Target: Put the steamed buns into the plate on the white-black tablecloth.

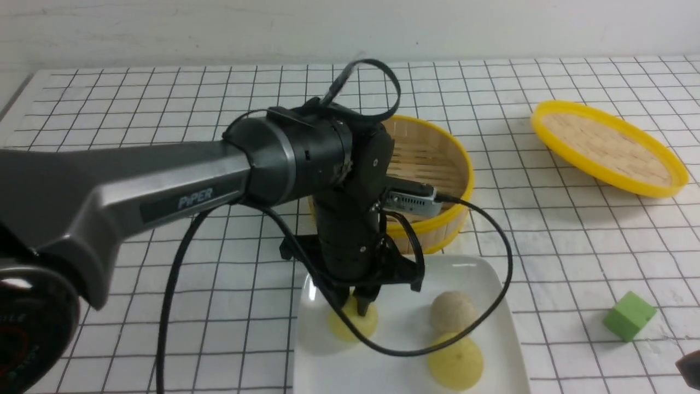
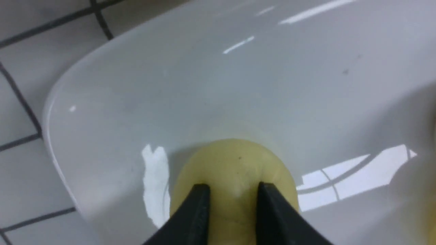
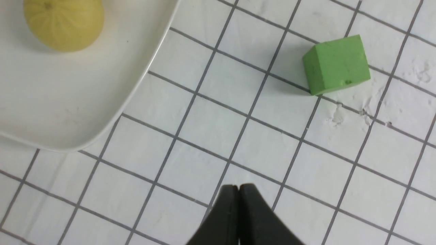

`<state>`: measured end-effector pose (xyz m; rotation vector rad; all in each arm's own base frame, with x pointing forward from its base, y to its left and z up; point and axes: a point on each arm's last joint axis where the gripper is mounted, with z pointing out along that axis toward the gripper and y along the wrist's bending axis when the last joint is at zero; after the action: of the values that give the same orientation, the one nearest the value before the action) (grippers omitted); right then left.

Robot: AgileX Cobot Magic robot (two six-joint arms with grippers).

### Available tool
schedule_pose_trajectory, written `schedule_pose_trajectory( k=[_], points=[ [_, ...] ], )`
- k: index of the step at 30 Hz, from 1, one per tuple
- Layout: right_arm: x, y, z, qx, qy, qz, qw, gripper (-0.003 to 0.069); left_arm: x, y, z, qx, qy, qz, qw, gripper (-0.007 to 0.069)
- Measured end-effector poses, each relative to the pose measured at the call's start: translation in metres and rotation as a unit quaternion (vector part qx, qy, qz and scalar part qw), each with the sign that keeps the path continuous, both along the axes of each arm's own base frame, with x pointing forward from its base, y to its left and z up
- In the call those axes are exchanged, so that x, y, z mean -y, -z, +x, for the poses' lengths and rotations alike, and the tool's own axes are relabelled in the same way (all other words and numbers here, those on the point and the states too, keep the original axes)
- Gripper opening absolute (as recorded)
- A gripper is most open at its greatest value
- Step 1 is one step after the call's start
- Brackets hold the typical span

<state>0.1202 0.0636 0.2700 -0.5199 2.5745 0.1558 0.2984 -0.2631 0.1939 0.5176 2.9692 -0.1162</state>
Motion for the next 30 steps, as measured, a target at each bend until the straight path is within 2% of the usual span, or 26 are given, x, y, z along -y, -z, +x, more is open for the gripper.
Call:
schedule_pose_trajectory(
  k=[2, 3, 6, 11, 15, 18, 20, 21, 23, 24, 26, 27, 30],
  points=[
    [0.0, 0.0, 0.0, -0.001, -0.005, -0.004, 1.0, 0.0013, 0.0, -0.004, 0.0, 0.002, -0.003, -0.002, 1.0, 0.0307],
    [0.0, 0.0, 0.0, -0.002, -0.005, -0.004, 1.0, 0.0013, 0.0, -0.005, 0.0, 0.003, -0.002, -0.003, 1.0, 0.0312],
    [0.002, -0.001, -0.003, -0.007, -0.006, -0.009, 1.0, 0.0009, 0.001, -0.029, 0.002, 0.022, -0.001, -0.014, 1.0, 0.0377],
    [0.01, -0.015, -0.017, 0.006, -0.005, -0.002, 1.0, -0.0006, 0.0, -0.062, 0.005, 0.064, 0.003, -0.031, 0.997, 0.0393],
    [0.023, -0.026, -0.04, 0.036, 0.001, 0.018, 0.999, -0.001, 0.001, -0.069, 0.006, 0.07, 0.003, -0.033, 0.997, 0.0393],
    [0.034, -0.034, -0.06, 0.105, 0.027, 0.083, 0.991, -0.0011, 0.0, -0.068, 0.005, 0.067, 0.003, -0.03, 0.997, 0.0394],
    [0.038, -0.034, -0.067, 0.2, 0.033, 0.155, 0.967, -0.0011, 0.0, -0.068, 0.005, 0.065, 0.003, -0.028, 0.997, 0.0393],
    [0.037, -0.033, -0.066, 0.205, 0.032, 0.158, 0.965, -0.0011, 0.0, -0.068, 0.005, 0.065, 0.003, -0.028, 0.997, 0.0393],
    [0.036, -0.027, -0.064, 0.308, 0.019, 0.213, 0.927, -0.0011, 0.0, -0.068, 0.005, 0.062, 0.003, -0.027, 0.998, 0.0384],
    [0.035, -0.026, -0.064, 0.315, 0.018, 0.217, 0.924, -0.0011, 0.0, -0.068, 0.005, 0.062, 0.003, -0.027, 0.998, 0.0384],
    [0.031, -0.019, -0.058, 0.385, 0.002, 0.242, 0.891, -0.0011, 0.0, -0.068, 0.004, 0.061, 0.003, -0.027, 0.998, 0.0365],
    [0.03, -0.018, -0.057, 0.397, -0.002, 0.248, 0.884, -0.0011, 0.0, -0.068, 0.004, 0.061, 0.003, -0.027, 0.998, 0.0356],
    [0.03, -0.015, -0.056, 0.4, -0.003, 0.246, 0.883, -0.0011, 0.0, -0.068, 0.004, 0.061, 0.003, -0.027, 0.998, 0.032]
  ],
)
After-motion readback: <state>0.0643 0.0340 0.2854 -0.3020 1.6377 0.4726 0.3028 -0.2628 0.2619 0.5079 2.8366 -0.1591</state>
